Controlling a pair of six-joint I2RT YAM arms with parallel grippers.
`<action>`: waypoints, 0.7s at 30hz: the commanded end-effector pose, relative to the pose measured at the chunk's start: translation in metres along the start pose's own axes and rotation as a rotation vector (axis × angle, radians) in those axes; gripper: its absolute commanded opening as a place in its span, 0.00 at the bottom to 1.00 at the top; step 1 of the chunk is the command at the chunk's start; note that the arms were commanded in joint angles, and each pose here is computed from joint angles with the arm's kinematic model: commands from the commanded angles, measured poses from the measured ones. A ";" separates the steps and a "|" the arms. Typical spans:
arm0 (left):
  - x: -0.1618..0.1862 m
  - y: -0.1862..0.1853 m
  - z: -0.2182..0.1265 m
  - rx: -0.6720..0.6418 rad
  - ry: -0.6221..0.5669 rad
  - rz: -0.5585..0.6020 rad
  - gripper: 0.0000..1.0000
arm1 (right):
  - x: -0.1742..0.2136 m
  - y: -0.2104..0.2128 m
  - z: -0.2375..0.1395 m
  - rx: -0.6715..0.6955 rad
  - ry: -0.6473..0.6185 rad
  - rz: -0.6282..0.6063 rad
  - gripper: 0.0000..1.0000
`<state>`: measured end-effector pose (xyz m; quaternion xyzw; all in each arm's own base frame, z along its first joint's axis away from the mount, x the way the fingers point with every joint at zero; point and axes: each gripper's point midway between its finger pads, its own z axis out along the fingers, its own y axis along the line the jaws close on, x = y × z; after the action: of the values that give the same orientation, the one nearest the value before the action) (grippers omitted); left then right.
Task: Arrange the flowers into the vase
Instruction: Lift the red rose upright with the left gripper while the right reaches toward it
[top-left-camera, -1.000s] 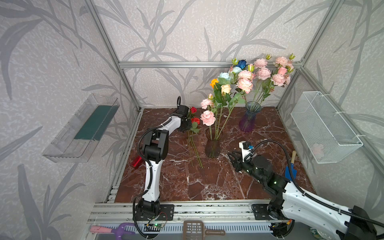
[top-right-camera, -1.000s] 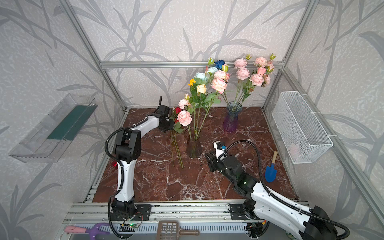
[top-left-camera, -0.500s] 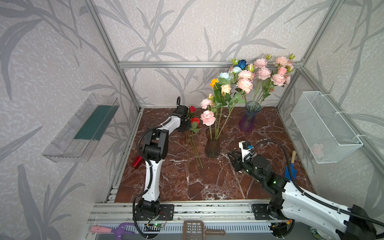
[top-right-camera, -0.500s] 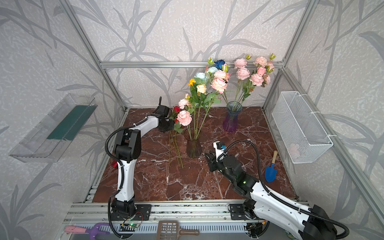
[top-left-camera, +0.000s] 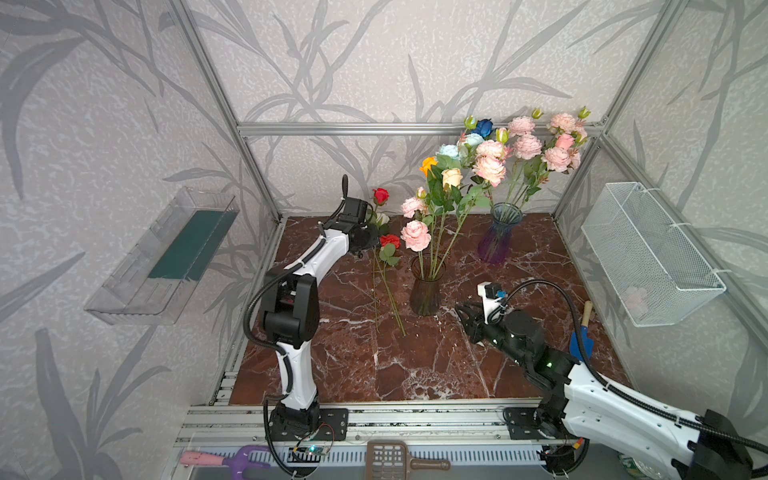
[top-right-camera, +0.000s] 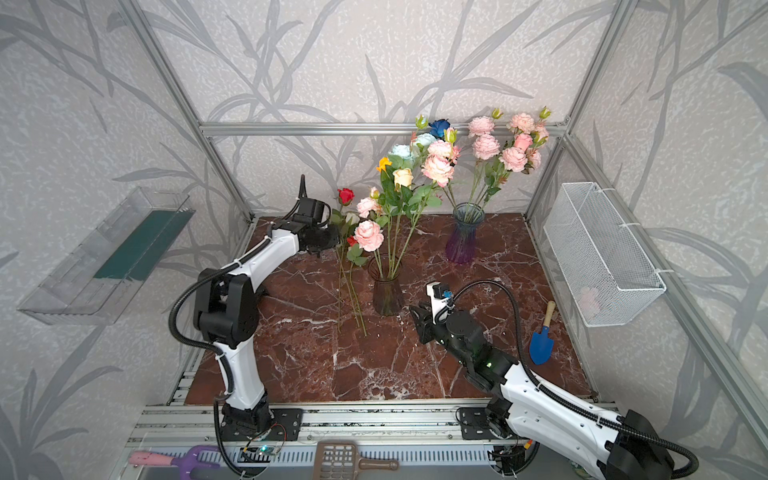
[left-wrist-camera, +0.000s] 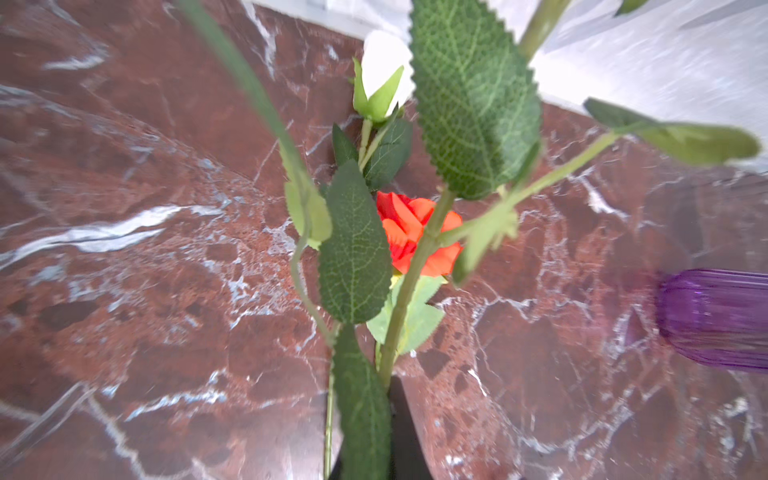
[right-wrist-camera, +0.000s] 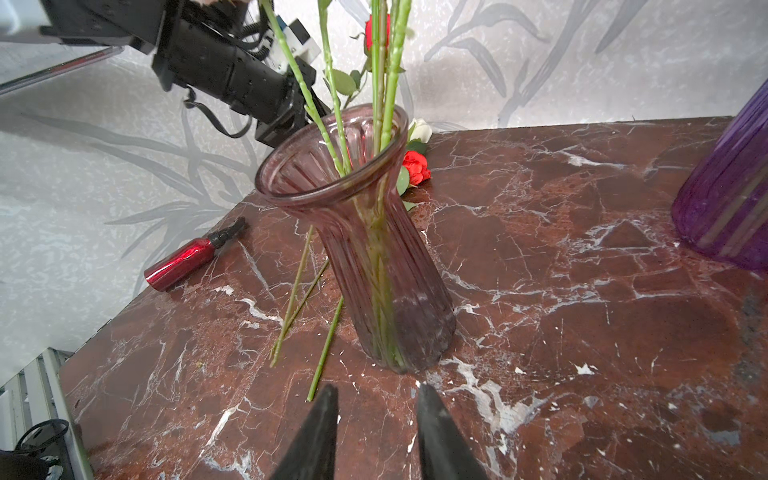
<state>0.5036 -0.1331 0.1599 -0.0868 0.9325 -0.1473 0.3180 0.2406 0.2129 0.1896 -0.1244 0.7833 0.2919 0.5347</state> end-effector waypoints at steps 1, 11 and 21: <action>-0.012 -0.004 -0.041 0.014 -0.092 -0.003 0.04 | -0.007 0.001 -0.003 -0.004 -0.034 0.005 0.33; -0.029 0.001 -0.186 0.113 -0.545 -0.047 0.05 | -0.021 0.005 -0.006 -0.004 -0.051 -0.002 0.35; -0.016 -0.018 -0.268 0.358 -0.748 -0.077 0.03 | -0.016 0.021 0.005 -0.008 0.158 0.060 0.38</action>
<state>0.3586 -0.0821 0.3519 -0.1153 0.7449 -0.2355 0.6135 0.2485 0.2281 0.2145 -0.1217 0.8038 0.2969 0.5009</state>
